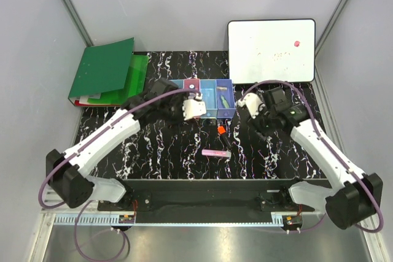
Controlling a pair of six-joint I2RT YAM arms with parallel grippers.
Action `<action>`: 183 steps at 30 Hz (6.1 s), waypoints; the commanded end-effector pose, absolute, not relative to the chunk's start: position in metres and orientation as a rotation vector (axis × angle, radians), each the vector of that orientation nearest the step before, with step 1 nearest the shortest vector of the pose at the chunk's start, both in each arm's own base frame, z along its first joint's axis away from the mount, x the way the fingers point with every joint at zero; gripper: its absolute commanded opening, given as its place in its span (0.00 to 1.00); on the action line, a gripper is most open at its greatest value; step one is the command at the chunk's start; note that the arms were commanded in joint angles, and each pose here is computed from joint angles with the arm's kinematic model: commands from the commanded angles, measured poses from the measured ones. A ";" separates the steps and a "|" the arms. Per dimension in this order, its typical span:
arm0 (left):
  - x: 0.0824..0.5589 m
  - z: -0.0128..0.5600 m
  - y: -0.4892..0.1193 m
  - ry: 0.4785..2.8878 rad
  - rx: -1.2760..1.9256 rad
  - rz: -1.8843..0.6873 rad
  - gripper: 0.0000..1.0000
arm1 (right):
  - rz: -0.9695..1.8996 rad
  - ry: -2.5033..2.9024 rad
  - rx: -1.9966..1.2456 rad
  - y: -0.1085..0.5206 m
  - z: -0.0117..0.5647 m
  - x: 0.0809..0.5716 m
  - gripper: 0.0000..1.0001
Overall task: Sort the stationery into containers
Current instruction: Place the stationery in the storage box, then pick up the pen from the center of the board, then place the pen in the storage box.
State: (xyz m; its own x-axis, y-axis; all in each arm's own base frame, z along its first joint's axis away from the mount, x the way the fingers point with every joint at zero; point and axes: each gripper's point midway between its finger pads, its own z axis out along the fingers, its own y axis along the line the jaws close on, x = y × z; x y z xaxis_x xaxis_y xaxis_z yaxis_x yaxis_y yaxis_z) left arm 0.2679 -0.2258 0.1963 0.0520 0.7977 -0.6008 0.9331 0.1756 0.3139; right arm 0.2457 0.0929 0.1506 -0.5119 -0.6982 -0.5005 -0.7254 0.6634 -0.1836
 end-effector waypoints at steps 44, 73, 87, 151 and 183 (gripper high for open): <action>0.246 0.236 -0.196 1.654 1.581 -0.148 0.99 | 0.385 2.490 -1.240 0.225 0.020 0.273 0.57; 0.243 0.251 -0.189 1.618 1.558 -0.117 0.99 | 0.403 2.464 -1.136 0.243 0.063 0.276 0.00; 0.237 0.239 -0.173 1.619 1.577 -0.053 0.99 | 0.626 2.353 -0.910 0.296 0.178 0.309 0.00; 0.224 0.280 -0.167 1.550 1.503 -0.066 0.99 | 0.365 2.463 -0.581 0.296 0.061 0.475 0.33; 0.223 0.267 -0.162 1.599 1.491 -0.057 0.99 | 0.279 2.248 -0.641 0.268 0.173 0.456 0.47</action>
State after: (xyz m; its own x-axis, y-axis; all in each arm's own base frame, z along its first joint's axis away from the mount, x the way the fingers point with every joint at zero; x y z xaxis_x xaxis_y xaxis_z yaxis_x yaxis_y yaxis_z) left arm 0.2198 -0.1629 0.2598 0.1667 0.7803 -0.6028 0.8271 0.2222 0.5163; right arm 0.4577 0.2804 0.0978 -0.7036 -0.3430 -0.6224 -0.4946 0.8652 0.0823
